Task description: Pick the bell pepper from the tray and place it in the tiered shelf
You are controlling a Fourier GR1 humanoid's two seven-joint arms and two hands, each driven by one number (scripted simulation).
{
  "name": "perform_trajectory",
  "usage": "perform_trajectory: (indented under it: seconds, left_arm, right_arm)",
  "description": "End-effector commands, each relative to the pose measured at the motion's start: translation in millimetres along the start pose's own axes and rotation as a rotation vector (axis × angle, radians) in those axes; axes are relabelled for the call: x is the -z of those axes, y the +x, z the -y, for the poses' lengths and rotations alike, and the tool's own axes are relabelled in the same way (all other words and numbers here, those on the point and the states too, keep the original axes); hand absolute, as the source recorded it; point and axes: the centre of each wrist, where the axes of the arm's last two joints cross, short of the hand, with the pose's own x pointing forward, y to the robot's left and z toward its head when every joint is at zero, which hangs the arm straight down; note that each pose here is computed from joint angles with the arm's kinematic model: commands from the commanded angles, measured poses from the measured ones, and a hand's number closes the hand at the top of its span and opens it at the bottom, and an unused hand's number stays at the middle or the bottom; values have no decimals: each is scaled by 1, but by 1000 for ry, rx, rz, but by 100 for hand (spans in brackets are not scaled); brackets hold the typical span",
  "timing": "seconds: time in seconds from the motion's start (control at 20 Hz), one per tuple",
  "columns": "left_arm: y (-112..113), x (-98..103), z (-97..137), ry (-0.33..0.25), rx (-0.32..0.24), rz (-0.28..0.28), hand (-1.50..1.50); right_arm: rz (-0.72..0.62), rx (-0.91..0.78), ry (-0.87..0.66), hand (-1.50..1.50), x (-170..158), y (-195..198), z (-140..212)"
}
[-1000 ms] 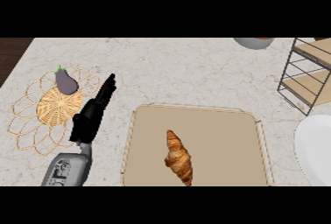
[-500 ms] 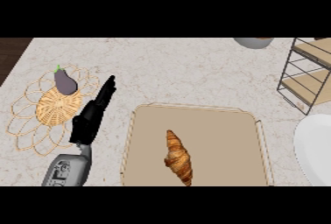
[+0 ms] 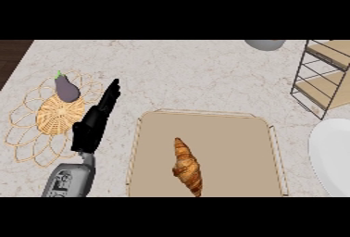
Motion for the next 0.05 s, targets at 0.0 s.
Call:
perform_trajectory:
  seconds: [0.0]
  left_arm:
    - [-5, -4, -7, 5, -2, -11, 0]
  right_arm:
    - [-6, -7, 35, -150, -12, -18, 32]
